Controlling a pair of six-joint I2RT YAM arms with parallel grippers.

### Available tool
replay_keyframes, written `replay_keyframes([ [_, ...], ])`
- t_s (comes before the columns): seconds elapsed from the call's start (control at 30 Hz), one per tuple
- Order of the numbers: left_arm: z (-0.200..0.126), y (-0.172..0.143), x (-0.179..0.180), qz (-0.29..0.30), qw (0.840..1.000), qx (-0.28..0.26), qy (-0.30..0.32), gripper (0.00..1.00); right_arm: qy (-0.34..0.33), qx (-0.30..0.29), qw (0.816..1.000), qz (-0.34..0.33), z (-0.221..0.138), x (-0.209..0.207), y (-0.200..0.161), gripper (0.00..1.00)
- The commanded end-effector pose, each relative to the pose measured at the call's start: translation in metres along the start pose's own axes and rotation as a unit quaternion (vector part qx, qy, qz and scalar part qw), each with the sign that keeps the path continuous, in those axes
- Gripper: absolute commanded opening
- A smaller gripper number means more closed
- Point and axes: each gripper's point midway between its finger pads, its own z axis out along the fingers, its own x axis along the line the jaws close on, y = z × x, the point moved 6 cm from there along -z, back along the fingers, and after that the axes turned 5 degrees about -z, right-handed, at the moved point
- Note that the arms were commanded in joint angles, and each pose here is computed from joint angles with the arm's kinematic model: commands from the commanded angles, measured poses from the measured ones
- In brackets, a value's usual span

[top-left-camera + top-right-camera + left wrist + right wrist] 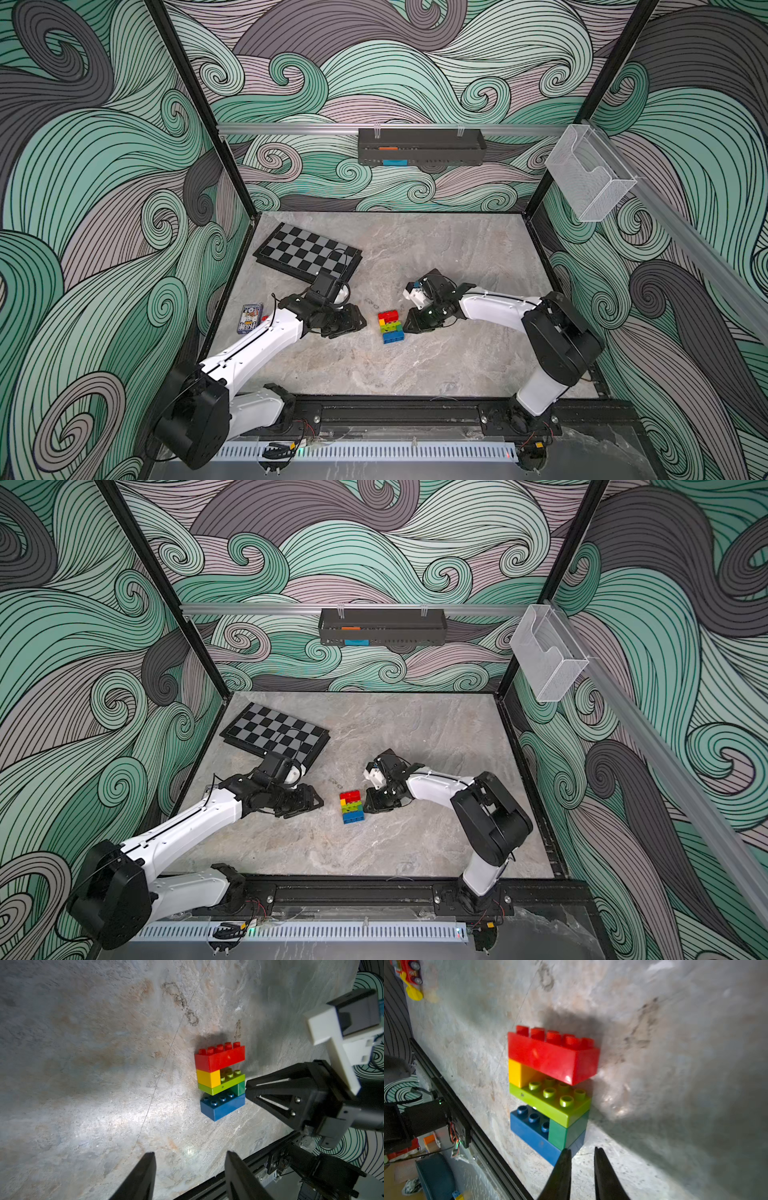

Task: Assemble the number 5 with lego
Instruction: Adjust the lego brick at the center of the board, then reset both arms

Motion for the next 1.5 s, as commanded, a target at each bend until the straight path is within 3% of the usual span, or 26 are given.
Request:
replay_keyframes([
  [0.0, -0.009, 0.0, 0.001, 0.003, 1.0, -0.013, 0.012, 0.57, 0.01, -0.006, 1.0, -0.002, -0.006, 0.01, 0.0, 0.25],
  [0.13, -0.021, 0.003, 0.003, 0.002, 0.999, -0.03, 0.038, 0.59, -0.016, -0.032, 0.999, -0.016, -0.031, 0.011, 0.001, 0.34],
  [0.27, -0.042, 0.014, 0.006, 0.014, 0.993, -0.077, 0.089, 0.66, -0.039, -0.084, 0.996, -0.02, -0.072, 0.008, 0.007, 0.56],
  [0.33, -0.057, 0.026, 0.009, 0.023, 0.985, -0.123, 0.117, 0.72, -0.055, -0.119, 0.991, -0.025, -0.098, 0.006, 0.012, 0.65],
  [0.37, -0.064, 0.033, 0.009, 0.025, 0.981, -0.144, 0.127, 0.82, -0.062, -0.134, 0.989, -0.024, -0.109, 0.004, 0.015, 0.69],
  [0.4, -0.072, 0.041, 0.009, 0.026, 0.978, -0.162, 0.132, 0.98, -0.066, -0.152, 0.986, -0.022, -0.121, 0.002, 0.018, 0.96],
  [0.43, -0.078, 0.05, 0.01, 0.026, 0.974, -0.175, 0.139, 0.99, -0.07, -0.167, 0.983, -0.018, -0.132, -0.001, 0.02, 0.99],
  [0.57, -0.1, 0.087, 0.014, 0.045, 0.954, -0.23, 0.19, 0.99, -0.105, -0.22, 0.97, -0.001, -0.169, -0.02, 0.03, 0.99],
  [0.63, -0.111, 0.109, 0.024, 0.054, 0.935, -0.265, 0.229, 0.99, -0.174, -0.251, 0.952, 0.016, -0.187, -0.039, 0.032, 0.99],
  [0.73, -0.122, 0.133, 0.045, 0.073, 0.905, -0.32, 0.269, 0.99, -0.304, -0.295, 0.9, 0.101, -0.214, -0.086, 0.022, 0.99],
  [0.8, -0.122, 0.142, 0.064, 0.087, 0.889, -0.358, 0.272, 0.99, -0.331, -0.337, 0.876, 0.1, -0.217, -0.108, 0.014, 0.99],
  [0.87, -0.12, 0.15, 0.085, 0.074, 0.866, -0.406, 0.283, 0.99, -0.381, -0.383, 0.838, 0.074, -0.218, -0.125, 0.004, 0.99],
  [0.93, -0.111, 0.157, 0.107, 0.053, 0.86, -0.42, 0.284, 0.99, -0.433, -0.426, 0.793, 0.05, -0.217, -0.138, -0.011, 0.99],
  [1.0, -0.099, 0.164, 0.122, 0.044, 0.861, -0.414, 0.292, 0.99, -0.45, -0.464, 0.761, 0.057, -0.214, -0.154, -0.022, 0.99],
  [1.03, -0.092, 0.167, 0.129, 0.038, 0.863, -0.405, 0.3, 0.98, -0.45, -0.474, 0.754, 0.066, -0.212, -0.162, -0.025, 0.99],
  [1.1, -0.078, 0.171, 0.139, 0.047, 0.854, -0.412, 0.313, 0.96, -0.449, -0.471, 0.757, 0.06, -0.202, -0.174, -0.024, 0.99],
  [1.2, -0.066, 0.173, 0.146, 0.057, 0.84, -0.449, 0.301, 0.96, -0.451, -0.484, 0.749, 0.027, -0.185, -0.186, -0.015, 0.99],
  [1.27, -0.06, 0.174, 0.147, 0.07, 0.835, -0.465, 0.286, 0.95, -0.434, -0.479, 0.763, -0.004, -0.181, -0.183, -0.004, 0.99],
  [1.33, -0.044, 0.173, 0.153, 0.078, 0.839, -0.465, 0.272, 0.95, -0.424, -0.518, 0.742, -0.032, -0.179, -0.184, 0.004, 0.99],
  [1.4, -0.034, 0.173, 0.153, 0.104, 0.84, -0.468, 0.254, 0.94, -0.405, -0.51, 0.757, -0.052, -0.161, -0.192, 0.009, 0.99],
  [1.43, -0.03, 0.17, 0.154, 0.102, 0.848, -0.458, 0.246, 0.94, -0.393, -0.509, 0.762, -0.069, -0.153, -0.196, 0.014, 0.99],
  [1.47, -0.027, 0.17, 0.153, 0.118, 0.842, -0.468, 0.24, 0.95, -0.392, -0.518, 0.756, -0.083, -0.155, -0.195, 0.023, 0.99],
])
